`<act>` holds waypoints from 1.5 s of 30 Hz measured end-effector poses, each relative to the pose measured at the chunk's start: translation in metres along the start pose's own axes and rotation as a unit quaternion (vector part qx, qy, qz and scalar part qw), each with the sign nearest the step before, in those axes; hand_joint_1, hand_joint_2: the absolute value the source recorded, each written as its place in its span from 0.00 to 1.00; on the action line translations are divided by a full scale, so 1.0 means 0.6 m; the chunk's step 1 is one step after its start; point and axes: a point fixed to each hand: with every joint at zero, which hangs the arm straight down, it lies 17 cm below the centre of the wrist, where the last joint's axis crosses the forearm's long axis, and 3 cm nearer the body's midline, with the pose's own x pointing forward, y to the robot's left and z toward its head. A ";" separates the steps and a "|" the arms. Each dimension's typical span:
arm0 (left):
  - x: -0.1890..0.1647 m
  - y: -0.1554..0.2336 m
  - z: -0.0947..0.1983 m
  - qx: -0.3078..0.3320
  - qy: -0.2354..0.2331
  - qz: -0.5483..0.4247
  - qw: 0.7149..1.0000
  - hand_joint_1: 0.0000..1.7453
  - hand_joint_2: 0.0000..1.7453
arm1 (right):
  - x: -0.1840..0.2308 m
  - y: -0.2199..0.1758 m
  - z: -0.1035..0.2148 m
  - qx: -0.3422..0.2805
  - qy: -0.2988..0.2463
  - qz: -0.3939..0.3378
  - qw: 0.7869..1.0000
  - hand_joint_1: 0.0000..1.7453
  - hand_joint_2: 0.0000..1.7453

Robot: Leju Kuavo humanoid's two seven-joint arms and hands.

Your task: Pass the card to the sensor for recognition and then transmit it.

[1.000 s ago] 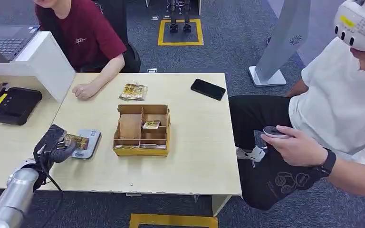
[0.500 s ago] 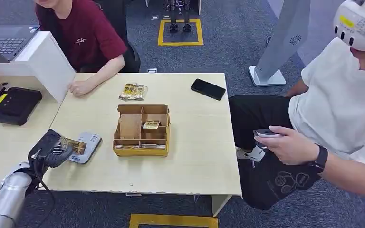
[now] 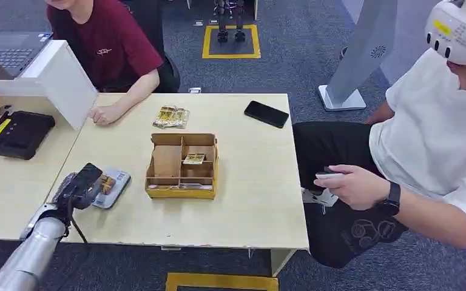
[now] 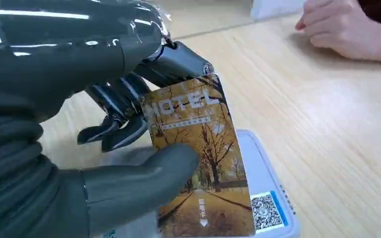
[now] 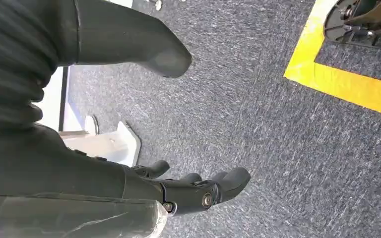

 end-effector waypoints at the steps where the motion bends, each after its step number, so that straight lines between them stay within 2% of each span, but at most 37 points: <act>1: 0.006 0.000 -0.004 0.011 0.004 -0.014 1.000 1.00 1.00 | 0.001 0.001 0.000 0.000 0.000 0.000 1.000 0.00 1.00; 5: 0.034 -0.028 -0.013 0.018 0.004 -0.045 0.999 1.00 1.00 | 0.002 0.003 0.001 0.002 0.000 0.001 1.000 0.00 1.00; 16: 0.062 -0.064 -0.017 0.033 0.015 -0.089 0.995 1.00 1.00 | 0.008 0.006 0.001 0.003 -0.007 0.002 1.000 0.00 1.00; 31: 0.070 -0.096 -0.013 0.014 0.003 -0.099 0.995 1.00 1.00 | 0.009 0.007 0.002 0.003 -0.009 0.001 1.000 0.00 1.00; 35: 0.089 -0.103 -0.012 0.003 -0.028 -0.048 0.998 1.00 1.00 | 0.011 0.009 0.002 0.003 -0.009 0.001 1.000 0.00 1.00; 40: 0.151 -0.109 0.010 -0.022 -0.110 0.105 0.988 1.00 1.00 | 0.012 0.010 0.002 0.003 -0.012 0.000 1.000 0.00 1.00; 45: 0.238 -0.025 0.028 0.048 -0.191 0.204 0.959 1.00 1.00 | 0.011 0.011 0.003 0.004 -0.013 0.003 1.000 0.00 1.00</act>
